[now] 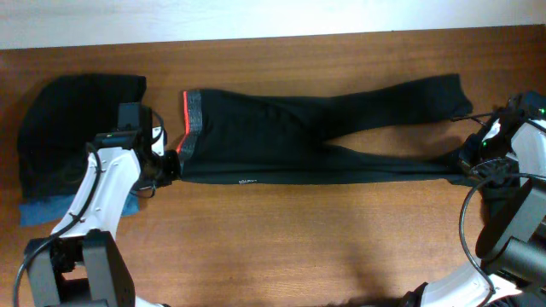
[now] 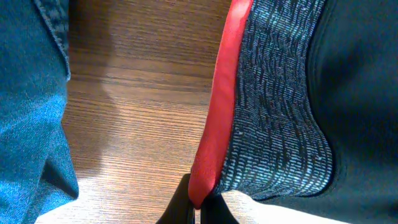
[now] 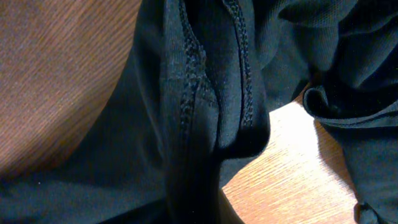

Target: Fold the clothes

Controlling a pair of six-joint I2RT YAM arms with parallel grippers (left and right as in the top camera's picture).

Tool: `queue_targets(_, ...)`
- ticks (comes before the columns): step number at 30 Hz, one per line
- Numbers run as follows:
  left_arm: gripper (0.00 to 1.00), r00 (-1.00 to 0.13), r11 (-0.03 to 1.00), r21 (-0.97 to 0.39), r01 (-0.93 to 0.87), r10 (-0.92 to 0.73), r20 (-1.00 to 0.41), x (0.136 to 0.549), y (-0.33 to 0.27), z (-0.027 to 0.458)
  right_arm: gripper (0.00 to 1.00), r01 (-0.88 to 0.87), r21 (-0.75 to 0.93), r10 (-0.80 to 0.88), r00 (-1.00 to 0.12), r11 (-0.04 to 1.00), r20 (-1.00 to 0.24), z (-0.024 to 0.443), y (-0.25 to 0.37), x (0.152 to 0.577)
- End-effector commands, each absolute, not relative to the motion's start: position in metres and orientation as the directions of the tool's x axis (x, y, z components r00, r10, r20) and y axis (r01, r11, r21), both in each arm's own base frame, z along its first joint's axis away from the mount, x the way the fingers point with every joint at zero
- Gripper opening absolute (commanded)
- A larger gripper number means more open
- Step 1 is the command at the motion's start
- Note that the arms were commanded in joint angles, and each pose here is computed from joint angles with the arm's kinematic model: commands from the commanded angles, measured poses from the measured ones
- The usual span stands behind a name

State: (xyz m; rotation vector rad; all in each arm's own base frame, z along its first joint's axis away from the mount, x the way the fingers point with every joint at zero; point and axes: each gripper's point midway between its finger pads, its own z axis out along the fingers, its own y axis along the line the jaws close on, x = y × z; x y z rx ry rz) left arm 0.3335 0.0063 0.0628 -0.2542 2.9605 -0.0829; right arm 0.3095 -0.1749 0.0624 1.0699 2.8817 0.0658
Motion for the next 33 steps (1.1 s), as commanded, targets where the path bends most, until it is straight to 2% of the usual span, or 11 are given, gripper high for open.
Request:
queue_targets(1, 0.01, -0.957, 0.981, -0.056, -0.188, -0.195, -0.216, 0.341, 0.015, 0.077, 0.08, 0.636, 0.054, 0.638, -0.764, 0.77, -0.093, 0.074, -0.182, 0.314)
queue_targets(8, 0.0, -0.955, 0.981, -0.057, -0.187, -0.195, -0.224, 0.343, 0.015, 0.077, 0.12, 0.63, -0.023, 0.626, -0.774, 0.776, -0.094, 0.074, -0.192, 0.305)
queue_targets(26, 0.0, -0.953, 0.981, -0.058, -0.187, -0.195, -0.23, 0.345, 0.015, 0.078, 0.17, 0.633, -0.055, 0.626, -0.773, 0.772, -0.098, 0.074, -0.197, 0.302)
queue_targets(28, 0.01, -0.953, 0.981, -0.058, -0.187, -0.195, -0.231, 0.345, 0.015, 0.078, 0.17, 0.633, -0.055, 0.626, -0.773, 0.772, -0.098, 0.074, -0.197, 0.302)
queue_targets(30, 0.01, -0.953, 0.981, -0.058, -0.187, -0.195, -0.23, 0.345, 0.015, 0.078, 0.06, 0.633, -0.055, 0.626, -0.773, 0.772, -0.098, 0.074, -0.197, 0.302)
queue_targets(33, 0.0, -0.953, 0.981, -0.058, -0.187, -0.195, -0.231, 0.345, 0.015, 0.078, 0.04, 0.633, -0.049, 0.627, -0.773, 0.773, -0.092, 0.074, -0.195, 0.302)
